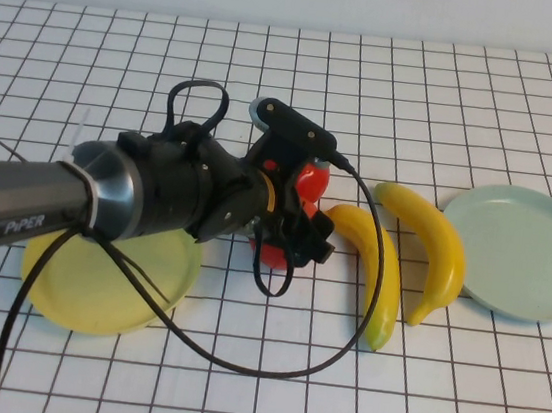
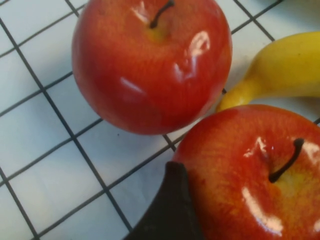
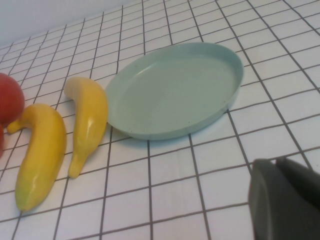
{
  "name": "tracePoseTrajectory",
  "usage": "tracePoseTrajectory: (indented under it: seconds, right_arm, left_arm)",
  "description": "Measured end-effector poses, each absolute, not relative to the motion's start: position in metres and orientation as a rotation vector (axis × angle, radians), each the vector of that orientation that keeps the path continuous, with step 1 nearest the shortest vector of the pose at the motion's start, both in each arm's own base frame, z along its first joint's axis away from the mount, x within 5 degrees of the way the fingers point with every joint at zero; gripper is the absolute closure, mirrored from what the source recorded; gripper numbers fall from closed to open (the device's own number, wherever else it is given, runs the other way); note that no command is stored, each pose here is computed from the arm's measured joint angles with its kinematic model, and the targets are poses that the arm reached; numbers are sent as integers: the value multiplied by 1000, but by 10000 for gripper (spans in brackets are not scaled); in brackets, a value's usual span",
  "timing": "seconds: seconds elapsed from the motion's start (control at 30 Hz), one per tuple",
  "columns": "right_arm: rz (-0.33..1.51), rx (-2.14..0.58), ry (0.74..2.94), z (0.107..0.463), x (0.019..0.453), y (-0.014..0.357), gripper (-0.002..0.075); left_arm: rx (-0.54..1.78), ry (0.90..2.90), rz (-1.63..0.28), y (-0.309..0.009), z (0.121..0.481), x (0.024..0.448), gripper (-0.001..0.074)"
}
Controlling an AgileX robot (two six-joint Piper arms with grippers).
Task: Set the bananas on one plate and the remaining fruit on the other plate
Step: Put one type of fruit in the left plate
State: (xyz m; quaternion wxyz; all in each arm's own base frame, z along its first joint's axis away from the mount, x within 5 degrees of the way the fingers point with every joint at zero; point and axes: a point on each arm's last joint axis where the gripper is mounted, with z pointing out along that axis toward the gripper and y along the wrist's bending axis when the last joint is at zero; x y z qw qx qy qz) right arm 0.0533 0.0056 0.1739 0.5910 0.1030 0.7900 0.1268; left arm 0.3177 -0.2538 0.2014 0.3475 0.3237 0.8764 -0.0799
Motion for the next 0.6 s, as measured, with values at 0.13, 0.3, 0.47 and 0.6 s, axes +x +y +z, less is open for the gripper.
tracePoseTrajectory:
  seconds: [0.13,0.3,0.47,0.6]
  right_arm:
    - [295,240,1838,174,53,6,742]
    - [295,240,1838,174,53,6,742]
    - [295,240,1838,174,53,6,742]
    - [295,240,1838,174,53,6,742]
  left_arm:
    - [838,2271,-207,-254,202,319,156]
    - [860,2264,-176,-254,206,321,156]
    - [872,2201,-147,-251,232,319,156]
    - [841,2127,-155,-242,271,311,156]
